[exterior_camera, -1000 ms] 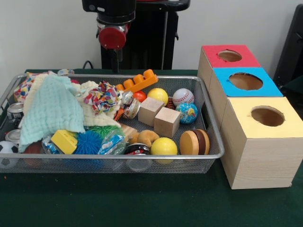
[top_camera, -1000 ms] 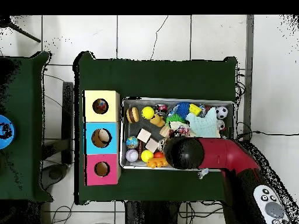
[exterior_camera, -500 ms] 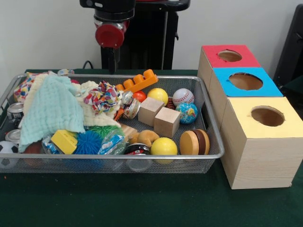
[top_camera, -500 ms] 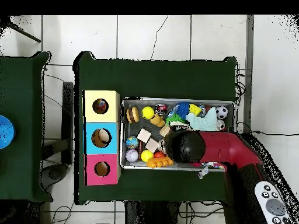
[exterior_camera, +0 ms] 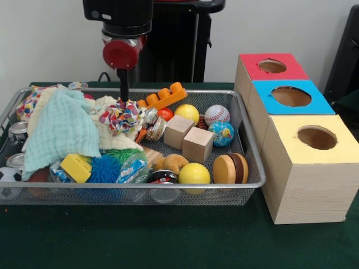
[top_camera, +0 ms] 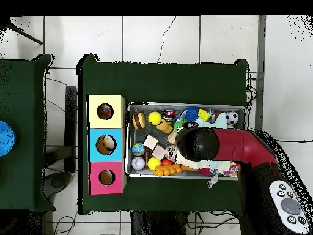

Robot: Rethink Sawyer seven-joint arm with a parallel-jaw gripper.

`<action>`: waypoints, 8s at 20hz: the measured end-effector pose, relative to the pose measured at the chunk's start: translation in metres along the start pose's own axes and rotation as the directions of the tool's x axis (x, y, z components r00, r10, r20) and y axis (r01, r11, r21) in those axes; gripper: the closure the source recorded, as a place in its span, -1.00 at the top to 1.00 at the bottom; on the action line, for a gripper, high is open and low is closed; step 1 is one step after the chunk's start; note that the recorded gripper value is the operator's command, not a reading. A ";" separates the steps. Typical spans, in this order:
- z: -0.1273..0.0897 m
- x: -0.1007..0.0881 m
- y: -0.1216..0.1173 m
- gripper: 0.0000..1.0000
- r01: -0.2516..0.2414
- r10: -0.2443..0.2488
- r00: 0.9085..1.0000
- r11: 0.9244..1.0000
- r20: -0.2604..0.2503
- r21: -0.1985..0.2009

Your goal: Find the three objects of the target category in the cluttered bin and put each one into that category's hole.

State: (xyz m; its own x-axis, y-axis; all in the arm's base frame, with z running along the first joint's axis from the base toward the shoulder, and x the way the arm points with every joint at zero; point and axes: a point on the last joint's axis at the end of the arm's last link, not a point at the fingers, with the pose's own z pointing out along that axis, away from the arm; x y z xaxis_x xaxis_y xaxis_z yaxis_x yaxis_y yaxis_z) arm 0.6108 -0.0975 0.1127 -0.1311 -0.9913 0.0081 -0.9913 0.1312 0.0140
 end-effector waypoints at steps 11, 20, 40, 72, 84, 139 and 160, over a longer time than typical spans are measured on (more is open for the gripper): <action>0.016 0.004 -0.012 1.00 -0.012 0.012 1.000 1.000 0.012 -0.001; 0.038 0.009 -0.003 1.00 -0.010 0.010 1.000 1.000 0.014 -0.024; 0.127 0.064 0.024 1.00 -0.029 0.028 0.999 0.999 0.019 0.040; 0.003 0.019 0.006 -1.00 -0.082 0.082 0.996 0.997 0.022 0.009; -0.003 0.010 0.014 1.00 -0.105 0.105 0.994 0.995 0.035 -0.001; 0.084 -0.050 0.038 1.00 -0.098 0.102 0.990 0.994 0.102 -0.043; 0.106 -0.056 0.044 1.00 -0.104 0.107 0.987 0.994 0.120 -0.032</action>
State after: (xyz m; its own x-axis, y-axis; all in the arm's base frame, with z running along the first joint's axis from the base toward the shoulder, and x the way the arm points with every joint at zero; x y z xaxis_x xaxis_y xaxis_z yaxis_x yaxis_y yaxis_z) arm 0.5733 -0.0373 0.0066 -0.2370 -0.9652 -0.1104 -0.9714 0.2333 0.0451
